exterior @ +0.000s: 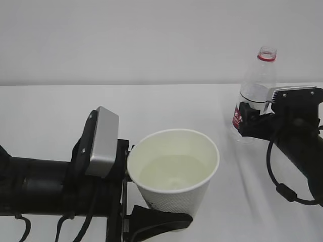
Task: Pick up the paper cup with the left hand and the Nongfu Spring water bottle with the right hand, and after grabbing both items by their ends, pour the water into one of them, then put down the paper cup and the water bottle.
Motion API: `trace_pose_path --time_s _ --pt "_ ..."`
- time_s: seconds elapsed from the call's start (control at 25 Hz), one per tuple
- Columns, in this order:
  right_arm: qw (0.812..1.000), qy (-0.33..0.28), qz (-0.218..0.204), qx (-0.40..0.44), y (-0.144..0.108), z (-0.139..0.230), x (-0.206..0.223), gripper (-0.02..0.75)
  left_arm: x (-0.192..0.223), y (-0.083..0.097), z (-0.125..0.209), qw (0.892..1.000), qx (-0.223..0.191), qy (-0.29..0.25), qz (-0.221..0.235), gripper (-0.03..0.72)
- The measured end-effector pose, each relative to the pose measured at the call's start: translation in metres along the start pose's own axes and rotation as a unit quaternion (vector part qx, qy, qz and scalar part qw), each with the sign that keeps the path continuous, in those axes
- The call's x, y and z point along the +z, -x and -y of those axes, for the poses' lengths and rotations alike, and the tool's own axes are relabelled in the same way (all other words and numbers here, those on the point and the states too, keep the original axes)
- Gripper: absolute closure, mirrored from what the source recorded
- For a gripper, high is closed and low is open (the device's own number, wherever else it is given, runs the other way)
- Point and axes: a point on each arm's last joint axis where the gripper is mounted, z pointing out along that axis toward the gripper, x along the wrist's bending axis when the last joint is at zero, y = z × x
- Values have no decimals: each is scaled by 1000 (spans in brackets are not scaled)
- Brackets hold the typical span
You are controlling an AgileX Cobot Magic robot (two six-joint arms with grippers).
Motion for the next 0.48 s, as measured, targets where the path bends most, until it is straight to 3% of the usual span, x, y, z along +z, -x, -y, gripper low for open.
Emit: trace_pose_path --time_s 0.48 --pt "1000 15 -5 -4 4 -17 -37 133 0 -1 -1 1000 -4 4 -5 153"
